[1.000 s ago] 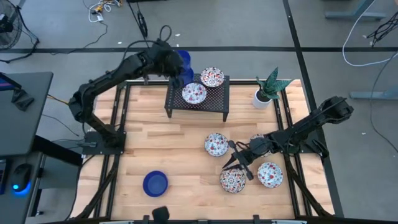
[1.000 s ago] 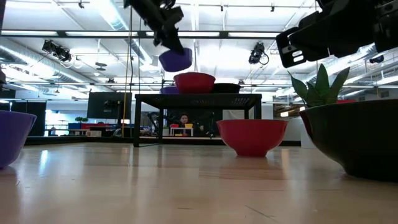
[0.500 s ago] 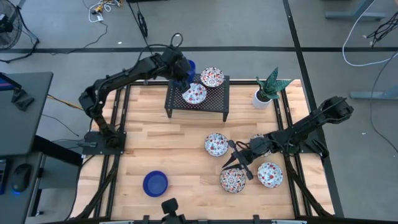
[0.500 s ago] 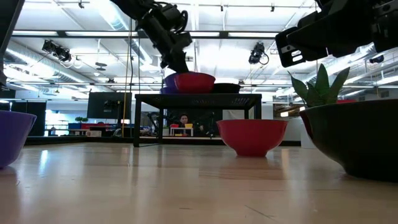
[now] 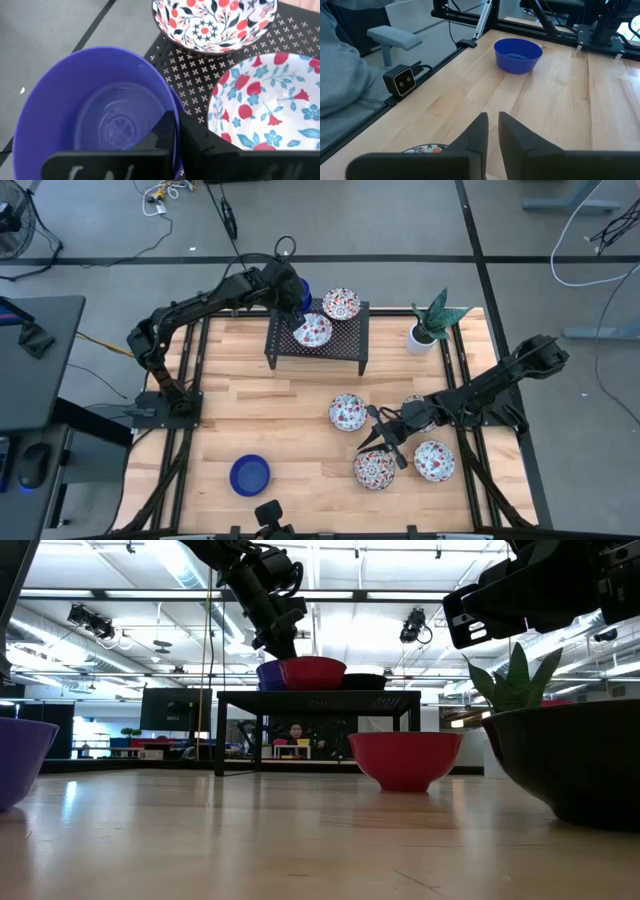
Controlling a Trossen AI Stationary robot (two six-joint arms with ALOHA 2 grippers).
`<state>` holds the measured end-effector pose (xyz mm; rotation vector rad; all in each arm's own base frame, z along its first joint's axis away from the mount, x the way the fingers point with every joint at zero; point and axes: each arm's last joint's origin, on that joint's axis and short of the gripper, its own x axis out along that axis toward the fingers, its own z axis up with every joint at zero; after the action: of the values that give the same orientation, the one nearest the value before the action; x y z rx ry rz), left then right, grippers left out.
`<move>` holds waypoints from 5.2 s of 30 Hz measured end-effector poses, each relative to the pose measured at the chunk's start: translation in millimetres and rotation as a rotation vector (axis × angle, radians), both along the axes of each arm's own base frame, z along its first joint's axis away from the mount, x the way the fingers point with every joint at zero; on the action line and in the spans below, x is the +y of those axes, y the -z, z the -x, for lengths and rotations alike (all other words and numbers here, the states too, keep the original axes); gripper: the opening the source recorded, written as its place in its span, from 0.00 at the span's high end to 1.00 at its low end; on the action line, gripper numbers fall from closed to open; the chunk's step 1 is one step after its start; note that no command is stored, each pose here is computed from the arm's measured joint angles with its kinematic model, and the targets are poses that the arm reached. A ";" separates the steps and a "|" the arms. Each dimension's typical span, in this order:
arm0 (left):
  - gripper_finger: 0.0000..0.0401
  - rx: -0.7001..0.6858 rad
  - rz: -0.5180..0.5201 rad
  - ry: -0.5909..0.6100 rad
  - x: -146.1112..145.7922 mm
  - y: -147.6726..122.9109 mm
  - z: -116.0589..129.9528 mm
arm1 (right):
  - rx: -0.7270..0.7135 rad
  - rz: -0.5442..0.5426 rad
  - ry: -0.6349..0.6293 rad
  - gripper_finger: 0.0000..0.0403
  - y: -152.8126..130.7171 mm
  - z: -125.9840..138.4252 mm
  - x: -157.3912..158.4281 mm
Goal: Pick & Place Mini bowls
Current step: Stack the right blue bowl on top of the other blue bowl on the shelf, then stack the bottom orange bowl on top of the other orange bowl on the shelf
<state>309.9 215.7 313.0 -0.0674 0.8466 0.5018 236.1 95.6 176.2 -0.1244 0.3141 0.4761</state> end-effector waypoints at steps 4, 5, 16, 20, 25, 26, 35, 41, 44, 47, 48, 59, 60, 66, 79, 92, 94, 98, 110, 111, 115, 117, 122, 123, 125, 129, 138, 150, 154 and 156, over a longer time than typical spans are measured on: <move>0.94 0.008 0.006 0.005 -0.9 2.6 -2.3 | 0.000 0.000 0.000 0.89 0.0 0.0 0.0; 0.94 0.012 0.008 0.004 -0.8 3.3 -2.3 | 0.000 0.001 0.000 0.89 0.0 0.0 0.0; 0.83 0.006 0.007 -0.023 -1.3 3.9 -4.0 | 0.001 0.001 0.000 0.89 0.2 0.0 -0.1; 0.72 0.007 0.006 -0.023 -1.5 3.9 -4.2 | 0.001 0.001 0.000 0.89 0.1 0.0 -0.1; 0.61 -0.013 0.017 -0.039 -3.5 -0.4 -2.4 | 0.001 0.001 0.000 0.89 0.1 0.0 0.0; 0.60 -0.010 0.022 -0.038 -4.1 -2.4 -1.3 | 0.001 0.001 0.000 0.89 0.1 0.0 0.0; 0.73 -0.024 0.014 -0.026 -8.0 -19.8 -2.2 | 0.002 0.001 0.000 0.89 0.3 0.1 -0.1; 0.96 -0.002 0.028 -0.025 -6.9 -14.1 -4.1 | 0.002 0.001 0.000 0.89 0.2 0.1 -0.1; 0.98 0.010 0.033 -0.017 -5.7 -9.4 -6.9 | 0.003 0.001 0.000 0.89 0.3 0.1 0.0; 0.96 0.011 0.033 -0.011 -6.8 -8.6 -8.4 | 0.002 0.001 0.000 0.89 0.3 0.1 -0.1; 0.96 0.008 0.030 -0.010 -7.0 -9.0 -8.8 | 0.002 0.001 0.000 0.89 0.2 0.0 -0.1; 0.99 0.029 0.006 0.053 -46.5 -42.6 11.5 | 0.019 0.012 -0.001 0.89 2.2 0.7 -0.4; 0.99 0.046 0.011 0.076 -54.2 -44.8 13.4 | 0.028 0.013 0.000 0.89 2.9 0.9 -0.5; 0.99 0.113 0.032 0.218 -100.6 -46.5 6.5 | 0.087 -0.014 0.017 0.89 6.5 2.3 -0.9; 0.99 0.146 0.059 0.496 -203.4 14.1 32.7 | 0.173 -0.051 0.052 0.89 11.8 4.6 -1.8; 0.99 -0.562 0.097 0.596 -255.9 107.9 100.0 | 0.075 -0.147 0.075 0.89 0.2 -0.2 -0.5; 0.99 -0.651 0.100 0.612 -259.2 118.9 104.2 | 0.053 -0.176 0.044 0.89 -3.0 -0.8 0.7; 0.97 -0.751 0.111 0.626 -262.3 131.6 110.6 | -0.008 -0.194 0.017 0.89 -10.0 -2.6 2.1; 0.98 -0.725 0.062 0.537 -266.2 143.8 105.5 | 0.498 0.091 0.084 0.84 -47.0 7.5 52.4; 0.98 -0.719 0.059 0.532 -266.2 144.9 105.0 | 0.519 0.100 0.091 0.83 -50.1 10.6 56.1; 0.97 -0.703 0.047 0.512 -265.7 148.1 103.9 | 0.549 0.072 0.110 0.75 -57.2 21.0 71.5; 0.96 -0.695 0.031 0.504 -265.2 149.0 103.6 | 0.570 0.050 0.118 0.70 -55.4 25.5 78.2; 0.96 -0.687 -0.010 0.495 -264.0 149.1 103.4 | 0.579 0.053 0.136 0.60 -45.7 33.7 97.8; 0.96 -0.687 -0.014 0.491 -263.9 149.0 103.4 | 0.578 0.070 0.133 0.59 -42.1 35.1 102.2; 0.96 -0.684 -0.024 0.491 -263.7 149.0 103.4 | 0.564 0.103 0.118 0.58 -33.7 34.6 110.8; 0.96 -0.679 -0.040 0.499 -263.7 149.1 103.4 | 0.553 0.191 0.073 0.58 -12.4 29.3 123.4; 0.96 -0.678 -0.047 0.494 -263.5 148.9 103.3 | 0.510 0.351 0.122 0.63 11.3 22.1 126.2; 0.96 -0.686 0.025 0.485 -267.2 149.8 104.3 | 0.551 0.404 0.091 0.73 15.5 25.0 123.9; 0.96 -0.687 0.029 0.490 -268.3 149.8 104.5 | 0.551 0.408 0.089 0.76 15.6 25.1 123.8; 0.96 -0.687 0.030 0.490 -268.3 149.8 104.6 | 0.552 0.426 0.080 0.78 16.1 25.7 123.2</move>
<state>205.3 -52.6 163.2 -0.0519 0.1765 -0.0123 210.4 218.7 160.1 -0.3954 0.9590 0.3516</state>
